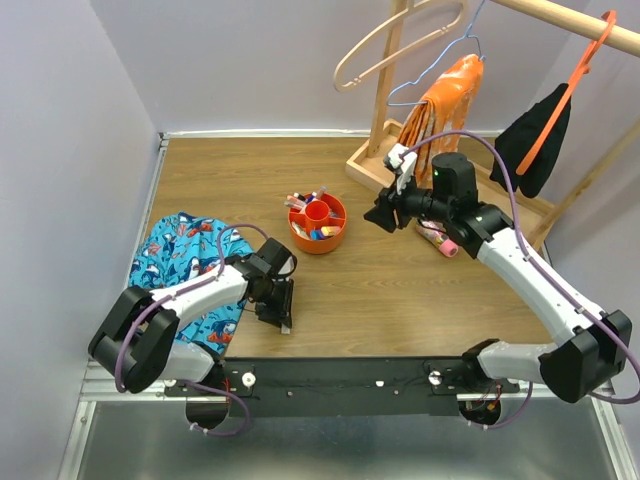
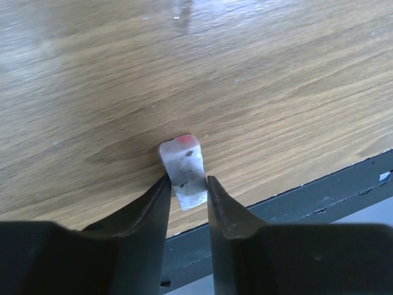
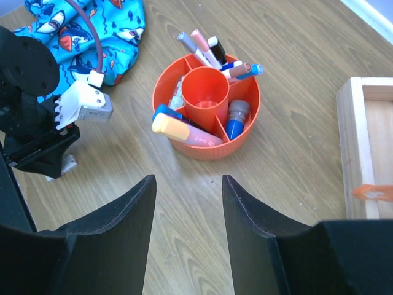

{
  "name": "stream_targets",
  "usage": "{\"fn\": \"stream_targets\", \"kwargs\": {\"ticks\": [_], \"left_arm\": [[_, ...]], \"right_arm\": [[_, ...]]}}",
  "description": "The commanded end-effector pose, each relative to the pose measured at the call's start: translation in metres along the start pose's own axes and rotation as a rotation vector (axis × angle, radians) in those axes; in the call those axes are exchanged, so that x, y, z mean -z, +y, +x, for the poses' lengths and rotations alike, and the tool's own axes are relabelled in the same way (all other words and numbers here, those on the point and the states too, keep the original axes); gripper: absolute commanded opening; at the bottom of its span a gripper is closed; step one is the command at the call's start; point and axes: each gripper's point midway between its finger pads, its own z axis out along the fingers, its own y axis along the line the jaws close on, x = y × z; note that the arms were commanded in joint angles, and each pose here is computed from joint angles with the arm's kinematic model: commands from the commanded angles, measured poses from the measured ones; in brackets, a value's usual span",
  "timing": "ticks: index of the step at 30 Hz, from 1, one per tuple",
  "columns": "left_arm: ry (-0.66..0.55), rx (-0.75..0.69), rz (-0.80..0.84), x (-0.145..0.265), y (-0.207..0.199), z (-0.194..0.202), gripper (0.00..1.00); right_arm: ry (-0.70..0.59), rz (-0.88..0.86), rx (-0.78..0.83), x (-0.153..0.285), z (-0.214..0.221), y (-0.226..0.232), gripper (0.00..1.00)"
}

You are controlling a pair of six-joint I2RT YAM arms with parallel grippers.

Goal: Sort the stationery into containers
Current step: Pick up the stationery from the center of the board, then place the stationery in the storage box.

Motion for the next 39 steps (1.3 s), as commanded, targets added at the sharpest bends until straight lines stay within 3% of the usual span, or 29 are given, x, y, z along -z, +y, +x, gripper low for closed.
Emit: {"fn": "stream_targets", "kwargs": {"ticks": [1,4,5,9,14,18,22,28,39], "left_arm": [[0.020,-0.056,-0.030,-0.014,0.005,0.004,0.33],[-0.004,-0.117,0.031,-0.008,-0.011,-0.005,0.25],[-0.030,-0.140,0.056,-0.002,-0.020,-0.012,0.16],[-0.132,-0.277,0.199,0.036,-0.062,-0.038,0.00],[-0.362,-0.543,0.308,0.111,-0.110,-0.079,0.00],[-0.599,-0.690,0.259,0.152,-0.121,-0.119,0.00],[-0.770,-0.661,0.209,0.165,-0.113,-0.166,0.00],[-0.925,-0.567,0.147,0.169,-0.084,-0.228,0.00],[-0.918,-0.459,0.159,0.132,-0.067,-0.252,0.00]], "right_arm": [[-0.004,0.018,0.017,0.005,0.008,0.002,0.55],[-0.012,0.026,0.029,0.008,0.007,0.002,0.55],[-0.012,0.029,0.037,0.009,0.007,0.002,0.55],[-0.014,0.061,0.074,0.015,0.003,-0.003,0.55],[-0.012,0.088,0.117,0.018,0.005,-0.007,0.55],[-0.017,0.085,0.133,0.018,0.007,-0.007,0.55],[-0.006,0.081,0.148,0.017,0.011,-0.007,0.55],[0.003,0.083,0.144,0.016,0.016,-0.008,0.55],[0.023,0.105,0.150,0.017,0.025,-0.012,0.55]]}}
